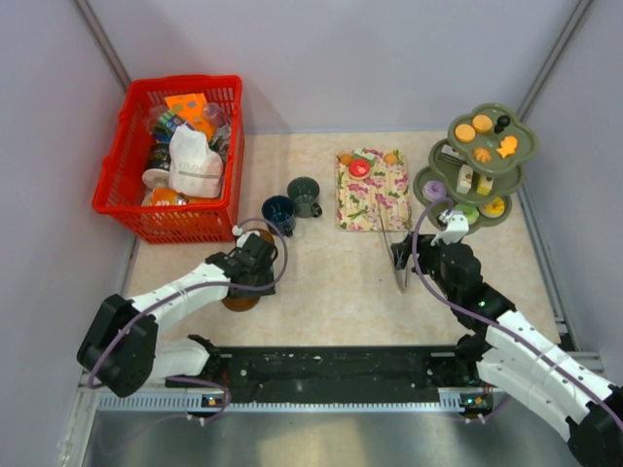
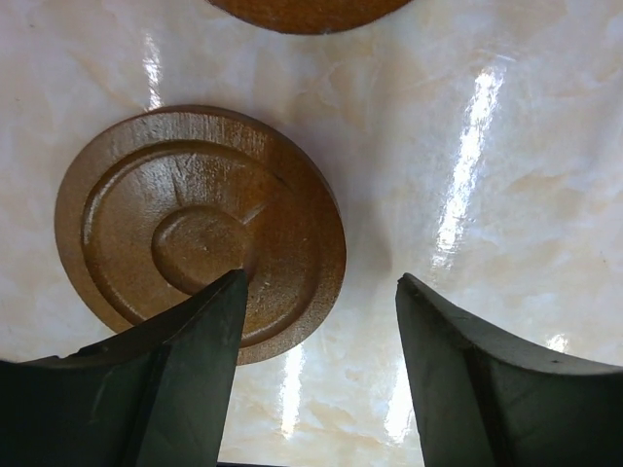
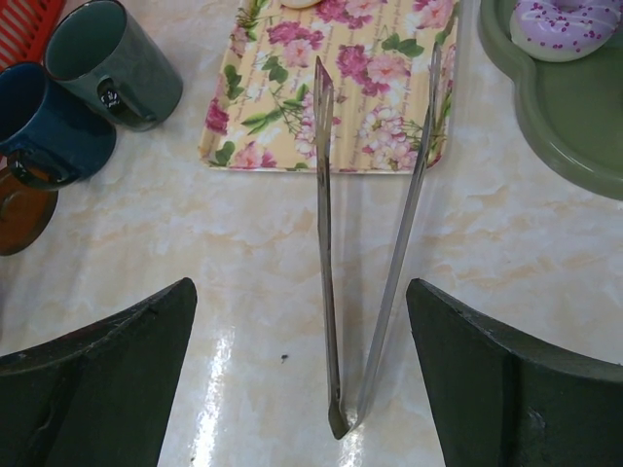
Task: Serve the afternoon tea
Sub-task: Move the coaster to the center of the board.
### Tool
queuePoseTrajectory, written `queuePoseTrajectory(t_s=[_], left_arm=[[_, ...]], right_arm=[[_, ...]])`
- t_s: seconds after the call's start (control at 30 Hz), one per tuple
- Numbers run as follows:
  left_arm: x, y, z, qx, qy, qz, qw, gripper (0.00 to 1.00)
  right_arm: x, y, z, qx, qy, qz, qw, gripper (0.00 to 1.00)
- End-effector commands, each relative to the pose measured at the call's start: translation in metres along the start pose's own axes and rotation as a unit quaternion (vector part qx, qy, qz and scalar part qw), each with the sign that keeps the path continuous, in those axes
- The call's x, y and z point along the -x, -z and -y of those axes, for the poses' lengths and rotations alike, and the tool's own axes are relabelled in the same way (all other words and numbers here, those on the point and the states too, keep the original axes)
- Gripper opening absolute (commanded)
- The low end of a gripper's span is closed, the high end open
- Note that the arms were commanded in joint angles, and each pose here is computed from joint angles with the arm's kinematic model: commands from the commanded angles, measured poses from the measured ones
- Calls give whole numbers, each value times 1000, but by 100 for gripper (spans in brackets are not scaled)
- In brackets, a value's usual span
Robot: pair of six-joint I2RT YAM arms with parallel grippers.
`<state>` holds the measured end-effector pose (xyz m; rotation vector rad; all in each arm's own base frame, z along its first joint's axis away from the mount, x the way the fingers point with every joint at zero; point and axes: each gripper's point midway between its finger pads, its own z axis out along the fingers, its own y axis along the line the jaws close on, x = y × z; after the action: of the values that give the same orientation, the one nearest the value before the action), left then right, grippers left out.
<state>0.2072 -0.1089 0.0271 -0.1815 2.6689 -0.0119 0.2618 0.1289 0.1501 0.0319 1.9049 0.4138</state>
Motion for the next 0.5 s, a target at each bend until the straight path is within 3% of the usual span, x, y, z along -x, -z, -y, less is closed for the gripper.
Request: queuePoseTrajectory(t_s=[0.0, 0.33, 0.47], left_arm=[[-1, -8, 4, -9, 5, -8, 1000, 68], [0, -17, 7, -1, 1, -20, 1000, 68], [-2, -15, 28, -41, -20, -41, 998, 62]], right_arm=[[16, 2, -6, 8, -8, 33, 999, 89], [16, 3, -6, 10, -10, 34, 999, 90], [16, 3, -6, 9, -10, 35, 999, 90]])
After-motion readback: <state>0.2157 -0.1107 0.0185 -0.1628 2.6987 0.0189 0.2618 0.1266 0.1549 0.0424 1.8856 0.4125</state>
